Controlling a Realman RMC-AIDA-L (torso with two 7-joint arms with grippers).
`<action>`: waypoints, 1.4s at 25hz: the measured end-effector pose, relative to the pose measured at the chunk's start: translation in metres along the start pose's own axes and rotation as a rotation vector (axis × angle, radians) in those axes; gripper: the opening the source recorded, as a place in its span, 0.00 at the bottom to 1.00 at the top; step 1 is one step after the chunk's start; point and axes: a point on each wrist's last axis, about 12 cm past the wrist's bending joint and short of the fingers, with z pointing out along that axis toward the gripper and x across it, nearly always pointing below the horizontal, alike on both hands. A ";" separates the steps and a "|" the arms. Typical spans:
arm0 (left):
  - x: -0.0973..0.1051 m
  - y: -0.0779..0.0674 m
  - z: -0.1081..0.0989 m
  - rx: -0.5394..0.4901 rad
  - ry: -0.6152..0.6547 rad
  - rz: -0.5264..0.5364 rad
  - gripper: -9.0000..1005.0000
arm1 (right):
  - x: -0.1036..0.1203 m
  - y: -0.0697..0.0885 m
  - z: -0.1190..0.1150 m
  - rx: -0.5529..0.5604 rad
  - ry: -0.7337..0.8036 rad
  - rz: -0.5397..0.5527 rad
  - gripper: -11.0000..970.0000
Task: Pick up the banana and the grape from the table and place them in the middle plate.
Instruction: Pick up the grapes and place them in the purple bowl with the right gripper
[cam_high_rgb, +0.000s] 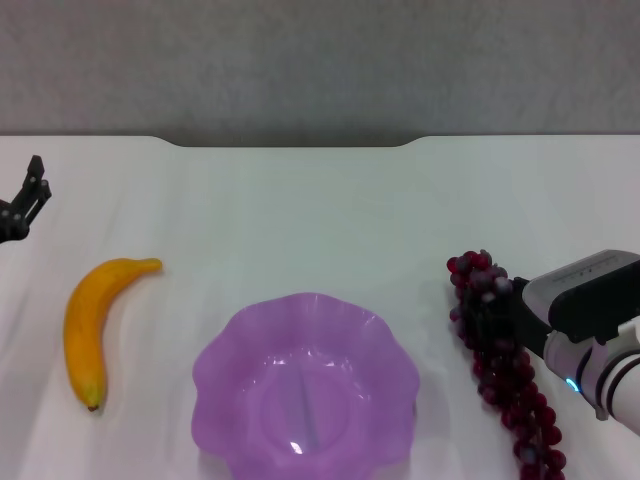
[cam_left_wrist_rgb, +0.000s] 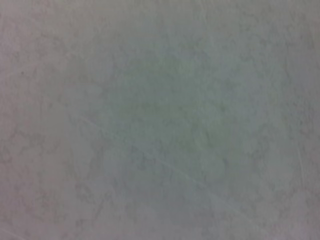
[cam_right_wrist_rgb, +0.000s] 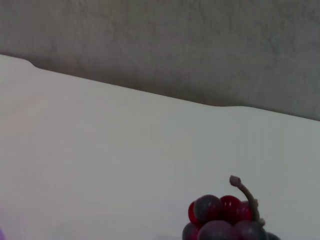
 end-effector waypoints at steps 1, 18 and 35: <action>0.000 0.000 0.000 -0.001 0.001 0.000 0.90 | 0.000 0.001 0.000 -0.002 -0.004 0.001 0.40; 0.002 0.004 -0.004 -0.007 0.009 0.006 0.90 | -0.030 -0.008 -0.003 0.014 -0.242 -0.029 0.37; 0.002 0.004 -0.004 -0.007 0.009 0.007 0.90 | -0.072 0.007 -0.033 0.024 -0.717 -0.228 0.37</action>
